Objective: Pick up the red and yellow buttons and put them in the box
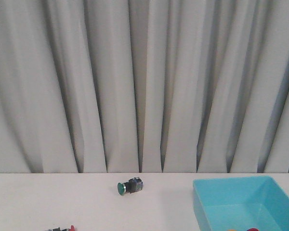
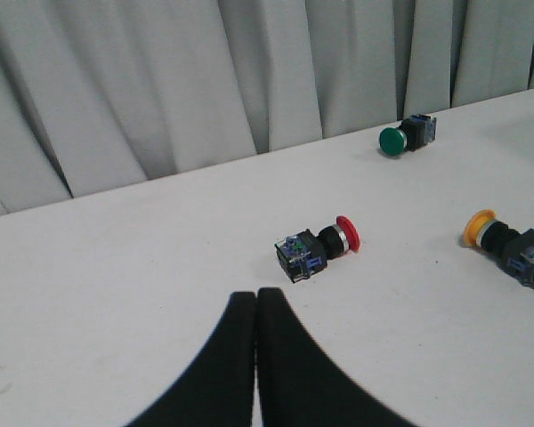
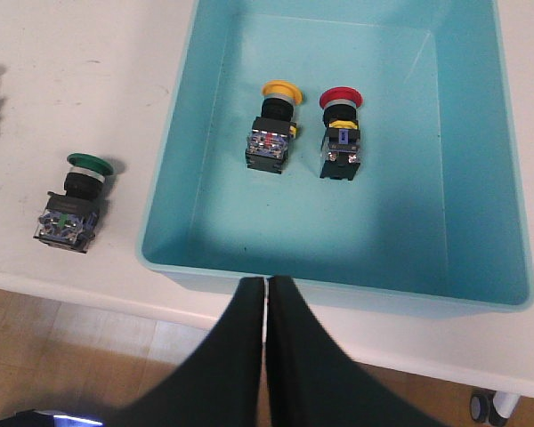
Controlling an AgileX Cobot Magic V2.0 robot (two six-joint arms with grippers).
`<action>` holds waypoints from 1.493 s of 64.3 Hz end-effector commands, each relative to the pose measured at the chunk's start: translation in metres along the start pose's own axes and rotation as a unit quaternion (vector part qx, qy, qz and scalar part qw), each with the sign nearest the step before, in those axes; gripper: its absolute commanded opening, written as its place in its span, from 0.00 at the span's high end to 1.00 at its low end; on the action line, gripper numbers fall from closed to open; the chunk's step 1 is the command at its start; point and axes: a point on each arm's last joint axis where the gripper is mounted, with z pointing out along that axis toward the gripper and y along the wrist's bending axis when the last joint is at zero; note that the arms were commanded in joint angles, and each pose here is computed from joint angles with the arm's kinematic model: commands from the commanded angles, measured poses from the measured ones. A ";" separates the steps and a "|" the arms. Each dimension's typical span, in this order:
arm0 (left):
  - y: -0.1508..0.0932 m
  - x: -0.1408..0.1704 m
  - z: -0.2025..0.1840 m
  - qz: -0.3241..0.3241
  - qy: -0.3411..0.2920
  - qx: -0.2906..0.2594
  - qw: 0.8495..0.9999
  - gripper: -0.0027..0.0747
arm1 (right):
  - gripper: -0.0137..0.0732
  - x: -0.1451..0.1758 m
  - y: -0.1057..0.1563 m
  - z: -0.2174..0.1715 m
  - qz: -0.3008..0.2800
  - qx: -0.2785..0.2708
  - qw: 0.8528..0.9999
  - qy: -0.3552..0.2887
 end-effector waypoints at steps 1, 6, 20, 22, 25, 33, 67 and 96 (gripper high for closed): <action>0.001 0.002 -0.002 -0.015 -0.080 -0.011 0.997 0.97 | 0.85 -0.010 -0.001 -0.006 -0.005 0.003 0.999 -0.038; 0.000 0.010 -0.002 -0.025 -0.100 -0.013 0.995 0.97 | 0.85 -0.010 -0.001 -0.006 -0.005 0.003 0.999 -0.038; 0.000 0.010 -0.001 -0.034 -0.104 -0.013 0.994 0.97 | 0.85 -0.009 -0.001 -0.006 -0.005 0.003 1.000 -0.031; 0.000 0.010 -0.001 -0.034 -0.104 -0.013 0.994 0.97 | 0.85 -0.009 -0.001 -0.006 -0.005 0.003 1.000 -0.030; 0.000 0.010 -0.001 -0.034 -0.104 -0.013 0.994 0.97 | 0.85 -0.009 -0.001 -0.006 -0.005 0.003 1.000 -0.030; 0.000 0.010 -0.001 -0.034 -0.103 -0.013 0.994 0.97 | 0.85 -0.009 -0.001 -0.006 -0.005 0.003 1.000 -0.030; 0.000 0.010 -0.001 -0.034 -0.103 -0.013 0.994 0.97 | 0.85 -0.009 -0.001 -0.006 -0.005 0.003 1.000 -0.030; 0.000 0.010 -0.001 -0.034 -0.103 -0.013 0.994 0.97 | 0.85 0.041 -0.009 -0.028 -0.002 0.094 0.943 -0.319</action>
